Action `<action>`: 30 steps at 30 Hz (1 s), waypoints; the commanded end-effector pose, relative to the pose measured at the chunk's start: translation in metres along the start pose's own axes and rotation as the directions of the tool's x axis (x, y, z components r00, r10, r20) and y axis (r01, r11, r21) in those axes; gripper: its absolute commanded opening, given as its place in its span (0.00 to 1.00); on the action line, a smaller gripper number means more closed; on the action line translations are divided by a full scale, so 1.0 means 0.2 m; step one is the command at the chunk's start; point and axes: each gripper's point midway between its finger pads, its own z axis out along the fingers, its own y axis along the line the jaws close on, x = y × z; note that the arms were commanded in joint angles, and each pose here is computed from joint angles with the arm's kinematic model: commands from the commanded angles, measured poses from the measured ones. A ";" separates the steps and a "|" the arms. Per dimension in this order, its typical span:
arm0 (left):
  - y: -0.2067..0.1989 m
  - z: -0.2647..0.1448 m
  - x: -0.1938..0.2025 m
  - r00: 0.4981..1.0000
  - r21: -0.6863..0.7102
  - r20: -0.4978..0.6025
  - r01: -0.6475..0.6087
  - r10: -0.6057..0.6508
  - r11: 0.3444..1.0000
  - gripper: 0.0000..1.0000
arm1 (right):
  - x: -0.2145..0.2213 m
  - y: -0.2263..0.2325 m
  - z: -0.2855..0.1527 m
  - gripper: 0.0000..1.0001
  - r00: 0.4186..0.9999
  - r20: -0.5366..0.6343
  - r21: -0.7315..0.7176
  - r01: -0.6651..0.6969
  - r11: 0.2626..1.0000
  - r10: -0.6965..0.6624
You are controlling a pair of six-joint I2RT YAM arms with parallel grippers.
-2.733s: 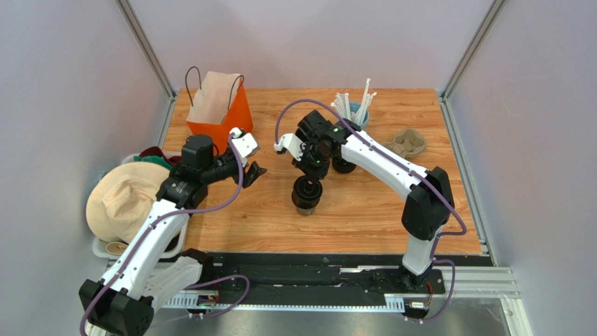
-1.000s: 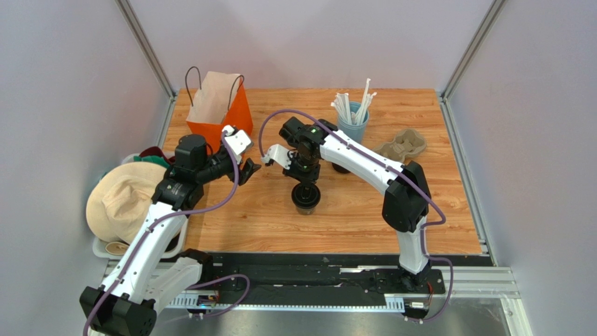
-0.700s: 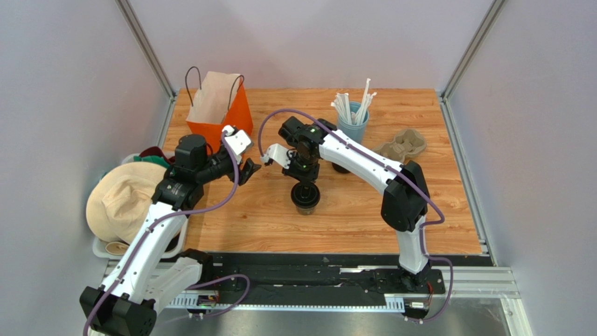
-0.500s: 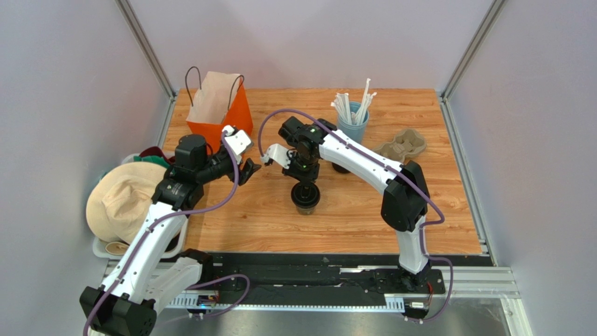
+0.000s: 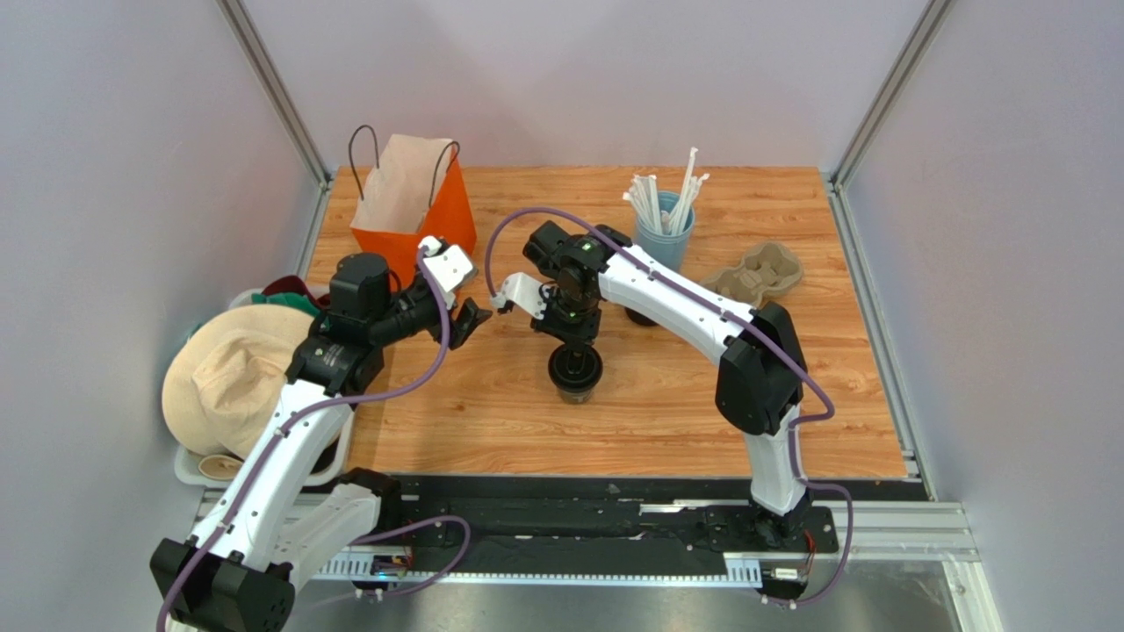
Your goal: Pack the takeout coffee
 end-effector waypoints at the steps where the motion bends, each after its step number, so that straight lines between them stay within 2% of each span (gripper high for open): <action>1: 0.02 -0.02 -0.09 0.999 -0.012 0.051 -0.017 0.018 1.000 0.72 | 0.00 0.01 0.03 0.08 1.000 -0.008 -0.001 0.015 1.000 -0.015; 4: 0.02 -0.03 -0.08 0.999 -0.017 0.047 -0.021 0.022 1.000 0.72 | 0.00 0.01 0.02 0.09 1.000 -0.007 0.003 0.014 1.000 -0.014; 11: 0.02 -0.02 -0.08 0.999 -0.013 0.049 -0.018 0.019 1.000 0.72 | -0.01 0.00 0.01 0.26 1.000 -0.003 0.009 0.015 1.000 -0.015; 21: 0.02 -0.02 -0.07 0.999 -0.011 0.045 -0.016 0.016 1.000 0.72 | -0.03 0.02 -0.05 0.35 1.000 0.014 0.016 0.024 1.000 -0.024; 25: 0.02 -0.02 -0.07 0.999 -0.012 0.048 -0.019 0.019 1.000 0.72 | -0.05 0.02 -0.09 0.44 0.999 0.035 0.029 0.027 0.999 -0.028; 30: 0.02 -0.01 -0.06 0.999 -0.012 0.043 -0.017 0.017 1.000 0.72 | -0.08 0.00 -0.14 0.49 0.998 0.057 0.053 0.027 0.998 -0.030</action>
